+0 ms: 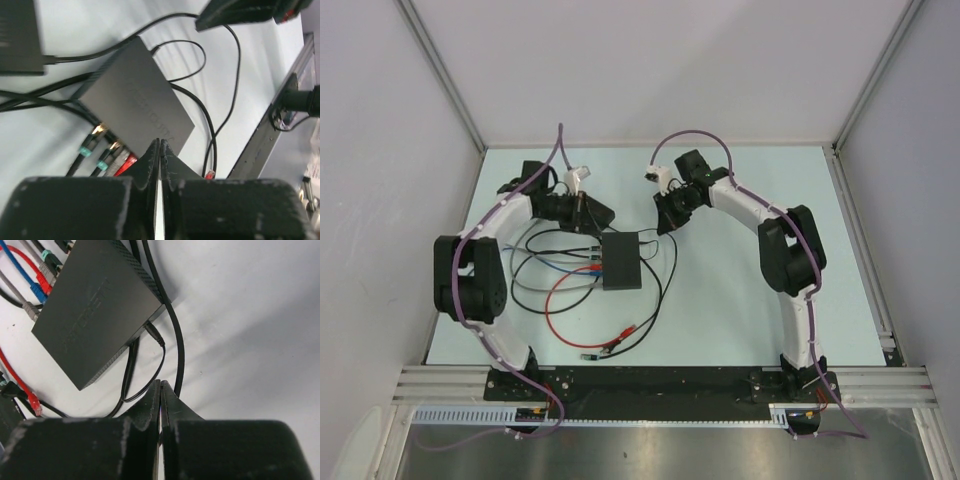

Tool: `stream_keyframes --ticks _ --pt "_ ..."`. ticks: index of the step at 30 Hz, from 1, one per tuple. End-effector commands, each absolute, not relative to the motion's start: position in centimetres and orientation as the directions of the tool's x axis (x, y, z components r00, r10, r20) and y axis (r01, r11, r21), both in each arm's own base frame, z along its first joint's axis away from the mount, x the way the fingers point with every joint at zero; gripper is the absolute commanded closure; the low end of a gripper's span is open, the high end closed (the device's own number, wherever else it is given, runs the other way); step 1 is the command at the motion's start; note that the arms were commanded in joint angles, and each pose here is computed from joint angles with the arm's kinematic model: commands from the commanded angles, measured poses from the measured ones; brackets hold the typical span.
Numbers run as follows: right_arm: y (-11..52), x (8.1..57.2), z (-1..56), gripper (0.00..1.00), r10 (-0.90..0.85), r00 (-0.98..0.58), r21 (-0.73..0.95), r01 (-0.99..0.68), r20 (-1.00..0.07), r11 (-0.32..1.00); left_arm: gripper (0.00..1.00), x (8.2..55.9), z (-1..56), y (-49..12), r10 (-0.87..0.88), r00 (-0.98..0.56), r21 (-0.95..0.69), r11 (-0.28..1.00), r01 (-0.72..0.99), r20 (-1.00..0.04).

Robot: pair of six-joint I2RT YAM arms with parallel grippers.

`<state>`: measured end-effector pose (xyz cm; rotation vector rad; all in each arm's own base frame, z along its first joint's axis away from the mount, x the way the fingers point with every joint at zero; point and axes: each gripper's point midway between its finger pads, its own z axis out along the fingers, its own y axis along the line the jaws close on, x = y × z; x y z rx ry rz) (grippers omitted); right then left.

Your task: Pull the plug from the switch port

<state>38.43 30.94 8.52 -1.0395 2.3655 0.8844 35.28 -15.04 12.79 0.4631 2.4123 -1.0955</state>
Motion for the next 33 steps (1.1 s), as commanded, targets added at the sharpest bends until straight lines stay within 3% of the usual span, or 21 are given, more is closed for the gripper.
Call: stream_keyframes --ticks 1,5,11,17,19,21,22,24,25,28,29,31,33 --pt "29.9 40.0 7.6 0.98 -0.49 -0.646 0.318 -0.739 -0.585 0.594 0.95 33.4 11.6 -18.0 0.22 -0.824 -0.645 0.53 0.551 -0.523" --pt "28.8 41.8 6.3 0.96 -0.484 -0.655 0.258 -0.711 -0.58 0.654 0.96 33.5 10.0 -19.3 0.256 -0.841 -0.665 0.52 0.536 -0.477" --pt "30.4 42.1 4.7 0.98 -0.46 -0.674 0.324 -0.707 -0.578 0.629 1.0 34.3 7.6 -20.6 0.266 -0.871 -0.686 0.539 0.489 -0.413" --pt "31.1 43.3 4.2 0.98 -0.468 -0.667 0.286 -0.704 -0.58 0.65 1.0 34.3 4.0 -20.4 0.296 -0.898 -0.654 0.616 0.439 -0.325" --pt "30.3 44.4 5.1 0.99 -0.474 -0.649 0.227 -0.702 -0.595 0.675 1.0 34.4 4.3 -20.6 0.3 -0.896 -0.659 0.606 0.444 -0.328" --pt "29.1 46.1 7.0 0.98 -0.453 -0.63 0.188 -0.69 -0.631 0.698 1.0 35.0 6.2 -20.8 0.302 -0.868 -0.638 0.59 0.495 -0.394" --pt "28.8 46.6 9.1 0.95 -0.443 -0.603 0.171 -0.698 -0.664 0.695 1.0 35.4 7.3 -20.9 0.298 -0.85 -0.625 0.579 0.523 -0.434" --pt "28.6 47.0 11.8 0.75 -0.434 -0.56 0.161 -0.723 -0.706 0.672 0.91 36.0 10.5 -20.8 0.285 -0.804 -0.586 0.566 0.58 -0.521" --pt "28.6 46.8 12.7 0.69 -0.445 -0.535 0.149 -0.743 -0.718 0.653 0.75 36.1 11.4 -20.7 0.277 -0.795 -0.576 0.567 0.589 -0.54" --pt "30.0 45.1 16.2 0.44 -0.419 -0.49 0.196 -0.796 -0.765 0.573 0.53 36.3 14.1 -19.4 0.208 -0.793 -0.568 0.597 0.566 -0.572" --pt "30.8 44.2 17.1 0.27 -0.405 -0.488 0.23 -0.811 -0.773 0.538 0.5 35.7 13.9 -18.9 0.189 -0.808 -0.579 0.608 0.543 -0.559" --pt "32.2 43.0 17.5 0.09 -0.408 -0.485 0.26 -0.83 -0.774 0.493 0.45 35.7 15.0 -17.3 0.13 -0.81 -0.573 0.644 0.508 -0.572" --pt "33.5 42.0 16.5 0.09 -0.429 -0.484 0.293 -0.85 -0.763 0.438 0.43 35.0 13.9 -15.5 0.095 -0.828 -0.57 0.682 0.459 -0.553"
